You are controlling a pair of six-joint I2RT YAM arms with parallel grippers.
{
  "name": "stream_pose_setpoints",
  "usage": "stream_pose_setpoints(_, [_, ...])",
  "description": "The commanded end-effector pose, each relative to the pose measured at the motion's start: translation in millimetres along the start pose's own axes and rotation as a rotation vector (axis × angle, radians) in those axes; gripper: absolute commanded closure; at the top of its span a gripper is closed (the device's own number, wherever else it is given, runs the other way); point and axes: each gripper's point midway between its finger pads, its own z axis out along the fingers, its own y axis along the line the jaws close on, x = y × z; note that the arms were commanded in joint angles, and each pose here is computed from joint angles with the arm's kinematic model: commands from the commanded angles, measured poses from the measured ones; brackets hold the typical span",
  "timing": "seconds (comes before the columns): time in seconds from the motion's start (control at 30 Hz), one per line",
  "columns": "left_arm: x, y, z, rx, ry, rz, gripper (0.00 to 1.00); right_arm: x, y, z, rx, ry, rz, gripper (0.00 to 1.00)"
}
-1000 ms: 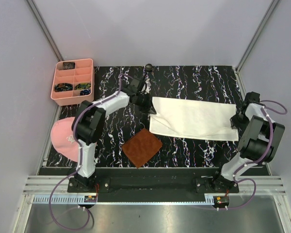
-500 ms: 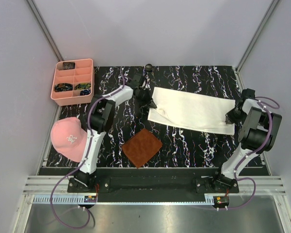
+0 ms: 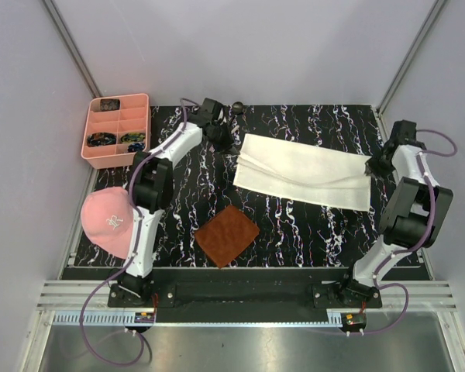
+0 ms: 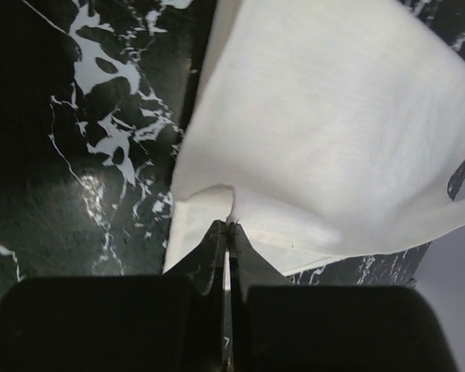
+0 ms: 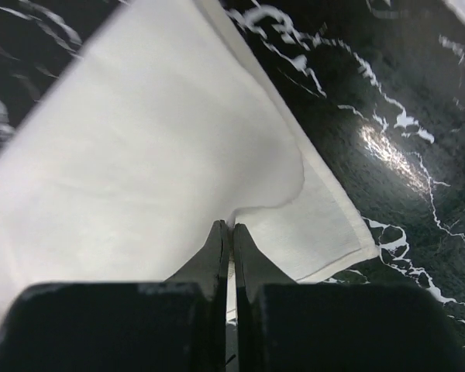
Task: Fold the napkin into a case and place the utensils inside
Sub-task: Smooth out the rectangle-folded napkin at the center of the board.
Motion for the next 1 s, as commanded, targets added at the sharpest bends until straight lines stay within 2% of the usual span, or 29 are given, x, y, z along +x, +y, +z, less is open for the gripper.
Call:
stream_pose_setpoints(0.0, [-42,-63,-77,0.097,-0.219,0.154,1.0,-50,33,-71,-0.126,-0.179,-0.02,1.0])
stream_pose_setpoints(0.13, [-53,-87,-100,0.165,-0.282,0.201,1.0,-68,46,-94,-0.166,-0.23,-0.034,1.0])
stream_pose_setpoints(0.33, [-52,-102,-116,0.212,-0.294,0.207,1.0,-81,58,-108,-0.197,-0.241,-0.044,1.0])
stream_pose_setpoints(0.6, [-13,-68,-94,0.161,-0.175,0.17,1.0,-58,31,-94,-0.116,-0.204,-0.065,1.0])
stream_pose_setpoints(0.97, [40,-36,-76,0.099,-0.071,0.175,1.0,-37,5,-75,-0.03,-0.156,-0.043,1.0])
